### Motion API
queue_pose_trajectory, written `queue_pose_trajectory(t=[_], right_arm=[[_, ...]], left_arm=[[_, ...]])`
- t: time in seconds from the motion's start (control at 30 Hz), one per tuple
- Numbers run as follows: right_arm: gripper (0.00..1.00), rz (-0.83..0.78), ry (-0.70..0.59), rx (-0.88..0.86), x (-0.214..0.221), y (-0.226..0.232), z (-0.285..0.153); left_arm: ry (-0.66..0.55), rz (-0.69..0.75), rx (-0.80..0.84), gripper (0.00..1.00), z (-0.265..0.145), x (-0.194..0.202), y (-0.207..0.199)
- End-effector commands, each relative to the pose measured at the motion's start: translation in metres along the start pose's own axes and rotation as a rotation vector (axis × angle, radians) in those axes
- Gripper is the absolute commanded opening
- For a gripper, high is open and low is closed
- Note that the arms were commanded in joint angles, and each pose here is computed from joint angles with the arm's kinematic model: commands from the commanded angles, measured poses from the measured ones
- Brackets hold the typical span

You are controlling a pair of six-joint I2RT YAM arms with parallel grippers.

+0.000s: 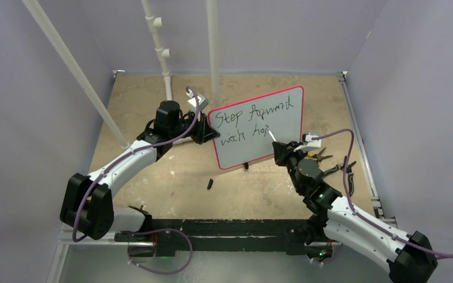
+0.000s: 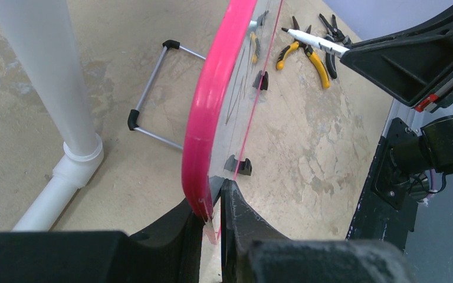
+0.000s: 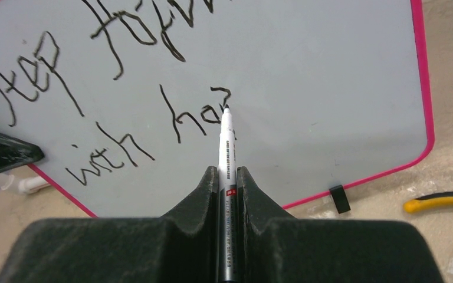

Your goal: Write a sentence on the whiteboard

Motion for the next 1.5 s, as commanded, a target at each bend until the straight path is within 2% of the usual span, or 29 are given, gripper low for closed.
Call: queue_pose_trajectory(t=[0.0, 0.97, 1.23, 1.47], right_arm=[[0.0, -0.014, 0.016, 0.063, -0.002, -0.007, 0.002], [0.0, -0.025, -0.052, 0.128, -0.012, -0.011, 0.013], [0.0, -0.044, -0.075, 0.086, -0.018, -0.005, 0.014], [0.0, -0.034, -0.044, 0.054, -0.01, -0.001, 0.013]], left_arm=[[0.046, -0.027, -0.045, 0.0, 0.0, 0.014, 0.007], [0.05, -0.027, -0.049, 0.0, 0.001, 0.015, 0.008], [0.05, -0.027, -0.049, 0.0, 0.0, 0.015, 0.008], [0.047, -0.024, -0.046, 0.0, 0.0, 0.014, 0.007]])
Point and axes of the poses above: each gripper's point midway between its finger pads, its own z axis out along the fingers, its own y axis along the line the jaws close on, x = y × z, the point moved 4 cm from there along -z, back along the fingers, and after that the axes turned 15 degrees about -z, right-handed, at the moved point
